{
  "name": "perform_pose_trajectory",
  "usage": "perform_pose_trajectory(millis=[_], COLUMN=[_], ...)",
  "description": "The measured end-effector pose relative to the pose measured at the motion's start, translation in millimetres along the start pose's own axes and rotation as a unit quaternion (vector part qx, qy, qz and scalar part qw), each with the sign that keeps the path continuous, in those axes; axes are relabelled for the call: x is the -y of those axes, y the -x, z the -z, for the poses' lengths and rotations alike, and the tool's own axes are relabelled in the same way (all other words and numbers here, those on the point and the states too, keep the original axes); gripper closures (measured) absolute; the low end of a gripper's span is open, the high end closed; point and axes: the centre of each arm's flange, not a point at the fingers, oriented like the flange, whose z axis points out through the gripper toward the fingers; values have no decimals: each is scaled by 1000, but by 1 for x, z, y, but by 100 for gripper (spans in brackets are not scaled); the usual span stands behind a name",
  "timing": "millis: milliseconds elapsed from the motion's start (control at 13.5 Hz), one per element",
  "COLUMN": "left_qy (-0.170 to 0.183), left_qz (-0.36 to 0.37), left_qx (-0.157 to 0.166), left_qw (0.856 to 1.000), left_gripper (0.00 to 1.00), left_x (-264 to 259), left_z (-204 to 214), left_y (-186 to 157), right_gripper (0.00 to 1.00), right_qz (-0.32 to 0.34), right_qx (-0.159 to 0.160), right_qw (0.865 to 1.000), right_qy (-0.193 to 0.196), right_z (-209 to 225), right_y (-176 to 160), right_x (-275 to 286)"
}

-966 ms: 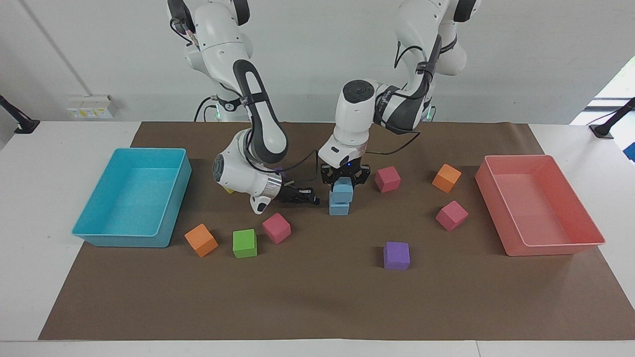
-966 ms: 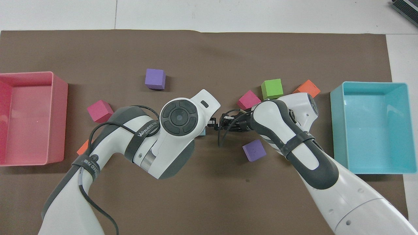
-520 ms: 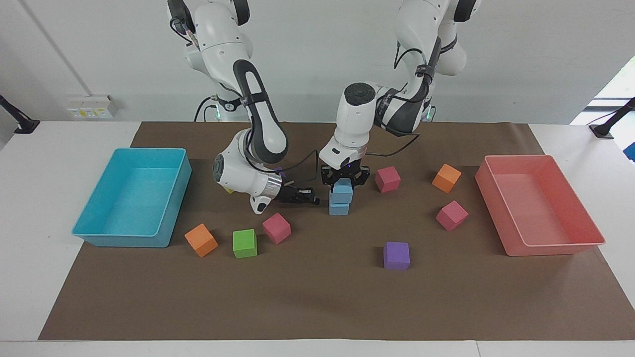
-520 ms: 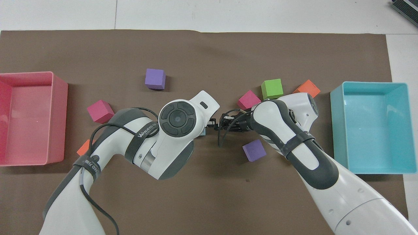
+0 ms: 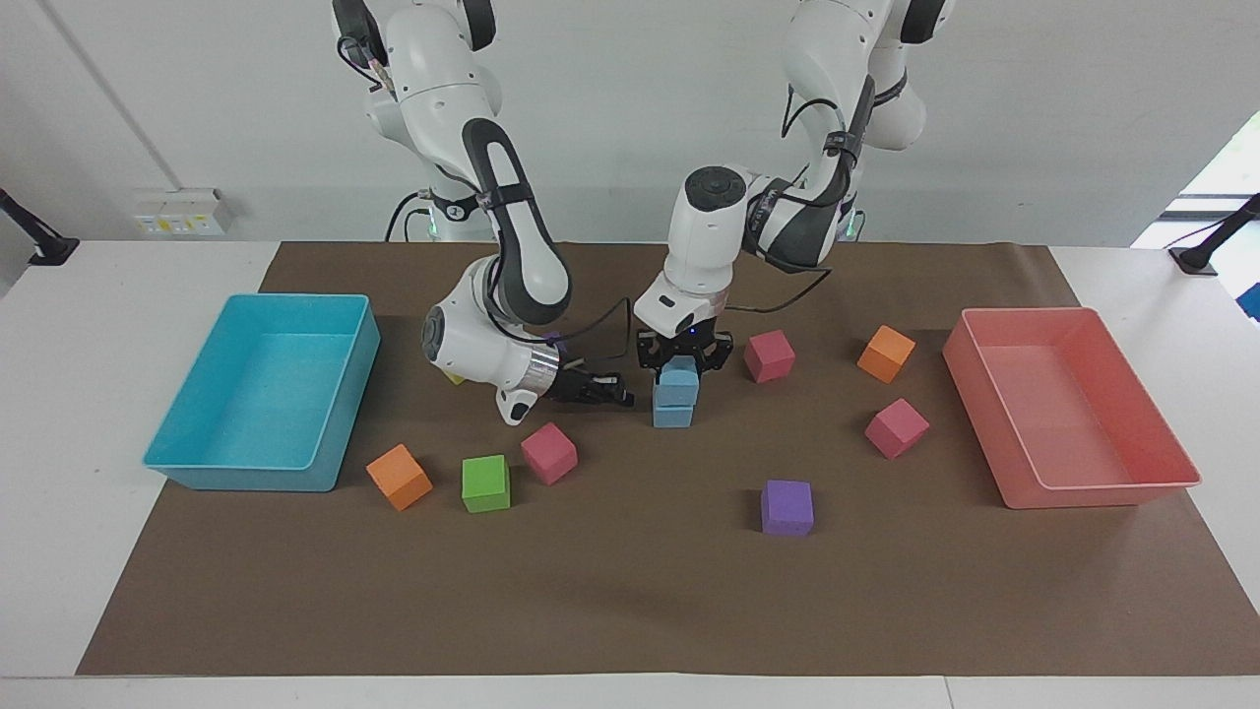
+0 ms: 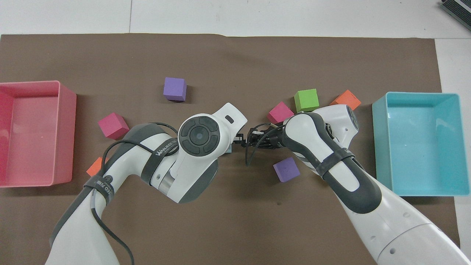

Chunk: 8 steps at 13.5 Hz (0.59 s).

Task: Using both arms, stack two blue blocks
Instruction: 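Lower the held cube onto the center light-blue cube and open the left gripper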

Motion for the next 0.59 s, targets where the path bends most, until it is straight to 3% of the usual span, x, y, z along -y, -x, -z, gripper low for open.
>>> perform_pose_trajectory(millis=[595], left_qy=[1], left_qz=[-3], left_qx=[0], left_qw=[1000], left_gripper=[42], left_x=[0], left_z=[-3], left_y=[1], right_gripper=[99], right_qz=[0], right_qx=[0], right_qw=[1000], right_qy=[0], right_z=[0], right_y=[0], right_x=[0])
